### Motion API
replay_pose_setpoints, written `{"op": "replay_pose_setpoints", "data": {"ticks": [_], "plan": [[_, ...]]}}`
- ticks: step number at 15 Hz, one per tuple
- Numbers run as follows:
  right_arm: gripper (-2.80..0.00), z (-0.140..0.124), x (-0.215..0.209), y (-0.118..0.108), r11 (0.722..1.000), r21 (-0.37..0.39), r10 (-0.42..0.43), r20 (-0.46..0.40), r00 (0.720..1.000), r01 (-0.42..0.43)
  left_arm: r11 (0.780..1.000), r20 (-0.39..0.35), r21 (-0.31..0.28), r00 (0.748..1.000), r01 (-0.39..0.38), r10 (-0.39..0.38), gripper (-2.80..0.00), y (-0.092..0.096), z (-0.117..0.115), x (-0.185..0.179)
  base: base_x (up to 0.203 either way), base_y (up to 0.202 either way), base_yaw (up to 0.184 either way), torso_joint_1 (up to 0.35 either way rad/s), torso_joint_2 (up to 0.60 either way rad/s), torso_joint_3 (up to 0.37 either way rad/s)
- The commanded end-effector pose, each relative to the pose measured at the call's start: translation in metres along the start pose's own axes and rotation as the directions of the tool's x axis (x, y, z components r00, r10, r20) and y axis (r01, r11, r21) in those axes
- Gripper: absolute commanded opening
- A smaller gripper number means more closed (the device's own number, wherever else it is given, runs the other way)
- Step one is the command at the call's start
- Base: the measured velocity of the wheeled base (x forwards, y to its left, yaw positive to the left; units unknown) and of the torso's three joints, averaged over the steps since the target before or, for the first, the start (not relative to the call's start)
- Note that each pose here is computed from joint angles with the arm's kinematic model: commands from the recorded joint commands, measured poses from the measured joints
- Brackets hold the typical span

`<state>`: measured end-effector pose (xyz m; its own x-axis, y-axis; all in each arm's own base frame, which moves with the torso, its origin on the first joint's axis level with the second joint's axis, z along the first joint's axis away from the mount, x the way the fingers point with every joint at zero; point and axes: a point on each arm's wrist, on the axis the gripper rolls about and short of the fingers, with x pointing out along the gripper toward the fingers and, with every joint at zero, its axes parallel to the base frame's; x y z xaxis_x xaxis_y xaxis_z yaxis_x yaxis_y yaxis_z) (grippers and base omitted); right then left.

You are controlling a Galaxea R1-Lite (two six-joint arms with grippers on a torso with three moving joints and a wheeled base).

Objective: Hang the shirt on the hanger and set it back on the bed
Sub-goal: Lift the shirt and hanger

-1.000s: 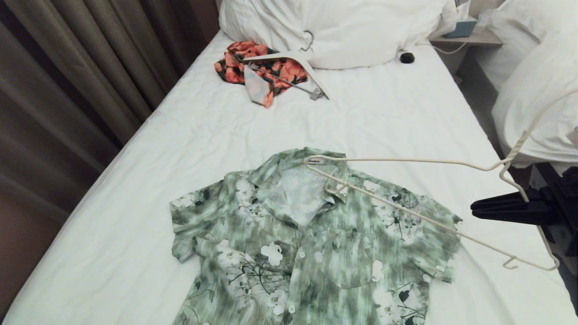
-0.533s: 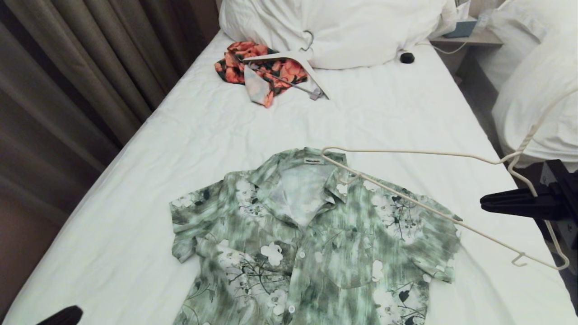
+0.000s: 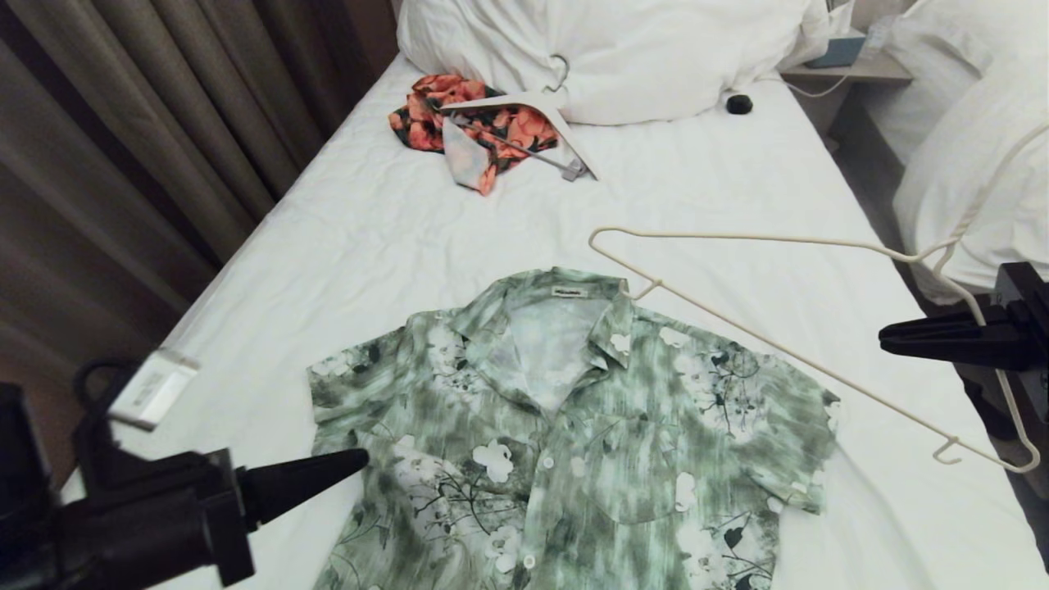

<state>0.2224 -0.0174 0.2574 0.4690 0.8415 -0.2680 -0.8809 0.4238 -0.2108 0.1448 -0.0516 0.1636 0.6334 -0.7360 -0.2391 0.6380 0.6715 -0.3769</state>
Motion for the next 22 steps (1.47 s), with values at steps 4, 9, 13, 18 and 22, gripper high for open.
{"op": "replay_pose_setpoints", "data": {"ticks": [4,9,13,18,22], "plan": [[-2.80,-0.002,-0.006,-0.003,1.000,0.002,-0.027,-0.002,1.000,0.027,0.992,-0.091,-0.108,0.993,0.060,-0.069,-2.80,0.045,0.006,0.107,0.000,0.000,0.000,0.000,0.00,0.000],[-2.80,-0.007,-0.006,-0.007,0.999,0.027,-0.032,-0.009,0.999,0.032,0.996,-0.036,-0.066,0.998,0.056,-0.058,-2.80,0.088,0.019,0.171,0.000,0.000,0.000,0.000,0.00,0.000],[-2.80,-0.011,-0.004,-0.010,0.999,0.042,-0.027,-0.013,1.000,0.027,0.999,0.029,-0.026,0.999,0.024,-0.023,0.00,0.111,0.037,0.184,0.000,0.000,0.000,0.000,0.00,0.000],[-2.80,-0.020,0.003,-0.017,0.998,0.053,-0.013,-0.015,1.000,0.014,0.998,0.036,-0.052,0.998,-0.040,0.042,0.00,0.134,0.036,0.172,0.000,0.000,0.000,0.000,0.00,0.000],[-2.80,-0.020,0.006,-0.018,0.999,0.049,-0.004,-0.013,1.000,0.005,0.998,0.035,-0.055,0.999,-0.039,0.041,0.00,0.136,0.036,0.171,0.000,0.000,0.000,0.000,0.00,0.000]]}}
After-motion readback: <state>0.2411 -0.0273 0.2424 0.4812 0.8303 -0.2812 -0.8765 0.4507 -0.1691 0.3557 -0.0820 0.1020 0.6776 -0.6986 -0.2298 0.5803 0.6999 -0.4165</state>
